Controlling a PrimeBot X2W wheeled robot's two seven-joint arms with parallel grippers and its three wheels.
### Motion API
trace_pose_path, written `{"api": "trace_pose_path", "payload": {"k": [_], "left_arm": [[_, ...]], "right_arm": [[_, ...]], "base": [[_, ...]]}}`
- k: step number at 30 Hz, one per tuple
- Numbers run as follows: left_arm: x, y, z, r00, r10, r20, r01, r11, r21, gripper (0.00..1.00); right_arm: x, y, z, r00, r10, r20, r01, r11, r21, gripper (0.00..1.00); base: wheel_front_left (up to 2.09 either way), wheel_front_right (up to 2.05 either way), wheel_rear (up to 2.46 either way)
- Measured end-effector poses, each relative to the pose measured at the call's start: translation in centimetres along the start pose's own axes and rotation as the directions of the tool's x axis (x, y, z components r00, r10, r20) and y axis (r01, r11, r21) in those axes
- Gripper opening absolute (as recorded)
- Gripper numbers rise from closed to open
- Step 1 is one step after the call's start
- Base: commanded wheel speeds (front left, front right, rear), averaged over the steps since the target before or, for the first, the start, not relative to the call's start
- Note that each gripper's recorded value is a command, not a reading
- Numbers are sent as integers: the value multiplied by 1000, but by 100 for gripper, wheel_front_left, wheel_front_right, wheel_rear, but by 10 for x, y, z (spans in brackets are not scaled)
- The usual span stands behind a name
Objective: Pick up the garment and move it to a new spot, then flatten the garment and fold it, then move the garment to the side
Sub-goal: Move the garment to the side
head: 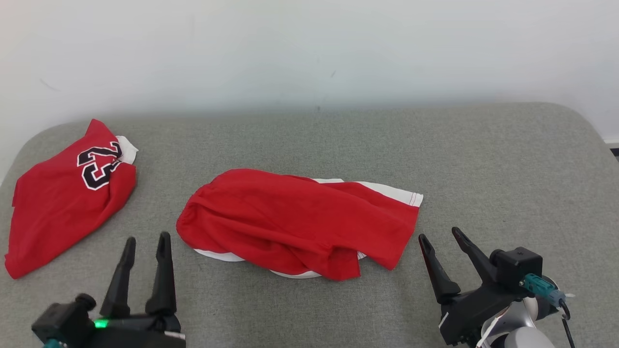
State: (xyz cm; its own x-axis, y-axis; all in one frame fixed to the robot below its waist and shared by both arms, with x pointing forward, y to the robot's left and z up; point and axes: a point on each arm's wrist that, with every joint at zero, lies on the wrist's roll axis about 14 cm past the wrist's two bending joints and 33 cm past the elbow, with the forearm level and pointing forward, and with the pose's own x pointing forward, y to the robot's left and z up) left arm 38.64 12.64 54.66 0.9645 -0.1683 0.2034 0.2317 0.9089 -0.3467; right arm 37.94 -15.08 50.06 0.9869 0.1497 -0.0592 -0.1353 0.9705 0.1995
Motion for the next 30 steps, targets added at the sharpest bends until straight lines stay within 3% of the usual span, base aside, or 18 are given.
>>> {"api": "trace_pose_path", "payload": {"k": [7, 17, 30], "left_arm": [[-20, 0, -16, 998, -17, -63, 25, 993, 117, 100], [-41, 12, -19, 996, 45, -72, -36, 992, 123, 100], [-47, 23, -18, 994, 89, -67, -80, 988, 129, 100]], "right_arm": [[-3, 6, -10, 999, 16, -38, -17, 1000, -18, 100], [-4, 25, -36, 988, 71, -138, -82, 994, -78, 100], [19, 72, -69, 935, 203, -291, -273, 936, -224, 100]], "base": [[0, 0, 0], [0, 0, 0], [0, 0, 0]]}}
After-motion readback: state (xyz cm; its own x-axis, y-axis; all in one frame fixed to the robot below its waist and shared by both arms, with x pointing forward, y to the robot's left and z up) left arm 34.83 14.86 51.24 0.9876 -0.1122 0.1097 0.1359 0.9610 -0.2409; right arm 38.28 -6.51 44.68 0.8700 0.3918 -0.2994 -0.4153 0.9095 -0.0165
